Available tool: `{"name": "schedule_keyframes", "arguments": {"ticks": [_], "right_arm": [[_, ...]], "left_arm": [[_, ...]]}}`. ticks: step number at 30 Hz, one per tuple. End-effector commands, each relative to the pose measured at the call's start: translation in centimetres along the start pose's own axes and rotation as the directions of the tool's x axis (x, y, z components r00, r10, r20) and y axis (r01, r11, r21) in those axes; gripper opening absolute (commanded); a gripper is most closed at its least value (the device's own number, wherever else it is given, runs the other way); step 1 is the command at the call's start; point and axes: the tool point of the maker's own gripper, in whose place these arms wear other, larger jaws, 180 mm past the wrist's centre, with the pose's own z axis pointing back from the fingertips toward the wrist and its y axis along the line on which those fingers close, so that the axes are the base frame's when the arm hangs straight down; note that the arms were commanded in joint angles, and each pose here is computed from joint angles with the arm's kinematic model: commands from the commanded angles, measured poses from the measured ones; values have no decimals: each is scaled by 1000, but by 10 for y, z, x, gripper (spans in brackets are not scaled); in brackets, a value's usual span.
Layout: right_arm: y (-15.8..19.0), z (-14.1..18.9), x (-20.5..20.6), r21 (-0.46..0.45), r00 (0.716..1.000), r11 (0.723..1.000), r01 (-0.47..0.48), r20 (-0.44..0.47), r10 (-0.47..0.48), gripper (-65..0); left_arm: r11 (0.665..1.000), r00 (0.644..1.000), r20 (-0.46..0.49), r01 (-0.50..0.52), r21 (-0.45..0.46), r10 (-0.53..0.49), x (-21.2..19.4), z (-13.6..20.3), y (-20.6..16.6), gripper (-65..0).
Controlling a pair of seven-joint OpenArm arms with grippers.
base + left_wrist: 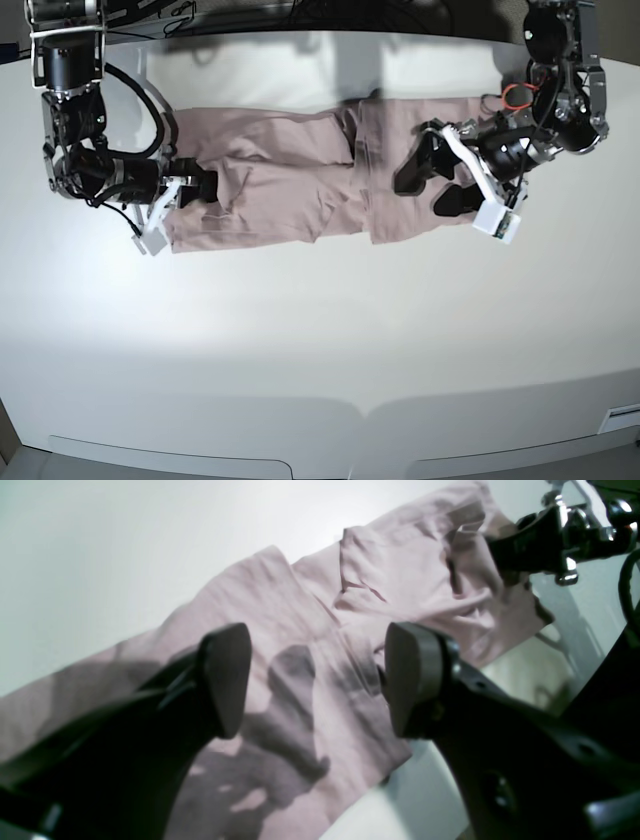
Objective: Fold the T-shirt properly
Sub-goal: 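Grasp the strip end with the right gripper and fold it toward the left gripper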
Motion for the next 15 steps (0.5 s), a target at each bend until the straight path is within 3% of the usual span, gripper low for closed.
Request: {"name": "schedule_keyframes", "arguments": {"ticks": [1, 5, 9, 12, 15], "right_arm": [[-21, 20, 8, -84, 1000, 996, -22, -13, 21, -650], [-39, 61, 36, -148, 999, 989, -25, 44, 32, -650], [-33, 96, 68, -98, 991, 995, -1, 137, 15, -650], [-15, 95, 70, -44, 993, 999, -29, 117, 34, -650], [16, 73, 64, 27, 993, 996, -87, 77, 85, -650]], "left_arm": [[1000, 999, 49, 17, -12, -16, 15, 3, -2, -235], [1000, 999, 33, 17, -13, -17, 12, 3, -2, -235], [1000, 1000, 26, 17, -13, -16, 11, 2, -2, -235], [1000, 1000, 25, 17, -13, -17, 11, 2, -2, -235], [1000, 1000, 17, 26, -7, -26, 10, 5, 1, -235]]}}
